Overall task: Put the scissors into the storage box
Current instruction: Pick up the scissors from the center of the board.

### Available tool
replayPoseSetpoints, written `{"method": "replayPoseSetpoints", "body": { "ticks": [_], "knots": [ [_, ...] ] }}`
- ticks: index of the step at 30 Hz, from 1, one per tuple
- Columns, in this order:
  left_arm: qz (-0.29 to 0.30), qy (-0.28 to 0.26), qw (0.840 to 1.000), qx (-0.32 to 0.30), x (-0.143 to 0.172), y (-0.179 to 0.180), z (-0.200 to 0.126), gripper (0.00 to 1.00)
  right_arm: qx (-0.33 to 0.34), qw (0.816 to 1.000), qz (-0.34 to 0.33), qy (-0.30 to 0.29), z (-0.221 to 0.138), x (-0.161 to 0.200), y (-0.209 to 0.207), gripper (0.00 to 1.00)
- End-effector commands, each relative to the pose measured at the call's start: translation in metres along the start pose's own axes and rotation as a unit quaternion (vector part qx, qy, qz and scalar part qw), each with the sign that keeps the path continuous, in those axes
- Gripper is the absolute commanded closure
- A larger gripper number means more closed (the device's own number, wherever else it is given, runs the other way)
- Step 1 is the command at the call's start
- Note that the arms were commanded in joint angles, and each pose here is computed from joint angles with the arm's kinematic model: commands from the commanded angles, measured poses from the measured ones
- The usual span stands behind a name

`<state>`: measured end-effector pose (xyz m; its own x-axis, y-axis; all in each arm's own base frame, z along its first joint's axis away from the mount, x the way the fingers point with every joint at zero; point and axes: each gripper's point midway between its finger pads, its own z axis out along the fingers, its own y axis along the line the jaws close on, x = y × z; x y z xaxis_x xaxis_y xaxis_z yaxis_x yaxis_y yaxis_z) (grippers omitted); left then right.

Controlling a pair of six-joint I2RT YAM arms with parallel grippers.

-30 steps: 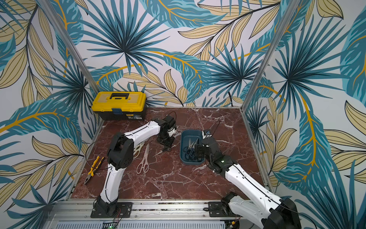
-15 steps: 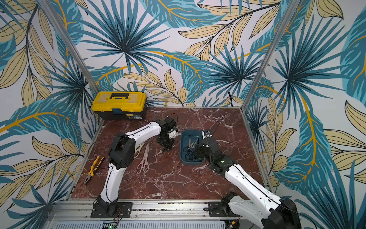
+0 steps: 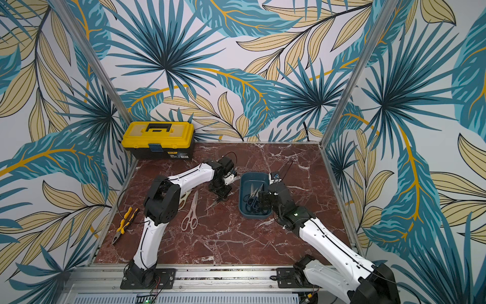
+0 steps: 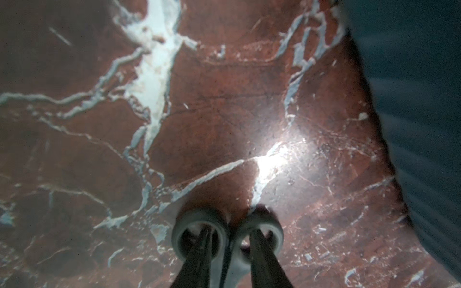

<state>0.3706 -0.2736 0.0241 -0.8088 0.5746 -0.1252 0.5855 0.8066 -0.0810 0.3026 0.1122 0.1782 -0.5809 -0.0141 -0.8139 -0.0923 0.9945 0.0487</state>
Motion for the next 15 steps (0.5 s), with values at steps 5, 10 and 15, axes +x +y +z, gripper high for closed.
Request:
{"method": "replayPoseSetpoints", "body": {
  "ticks": [5, 10, 15],
  "knots": [
    [-0.025, 0.010, 0.999, -0.030, 0.015, 0.009, 0.021, 0.82, 0.019, 1.000, -0.002, -0.014, -0.005, -0.002, -0.009, 0.14],
    [-0.049, 0.000, 0.998, -0.037, 0.014, 0.010, 0.019, 0.88, 0.016, 1.000, 0.002, -0.015, -0.005, -0.001, -0.008, 0.13],
    [-0.080, -0.013, 0.996, -0.031, 0.010, 0.004, 0.003, 1.00, 0.016, 1.000, 0.007, -0.012, -0.005, 0.000, -0.008, 0.13]
  ]
}}
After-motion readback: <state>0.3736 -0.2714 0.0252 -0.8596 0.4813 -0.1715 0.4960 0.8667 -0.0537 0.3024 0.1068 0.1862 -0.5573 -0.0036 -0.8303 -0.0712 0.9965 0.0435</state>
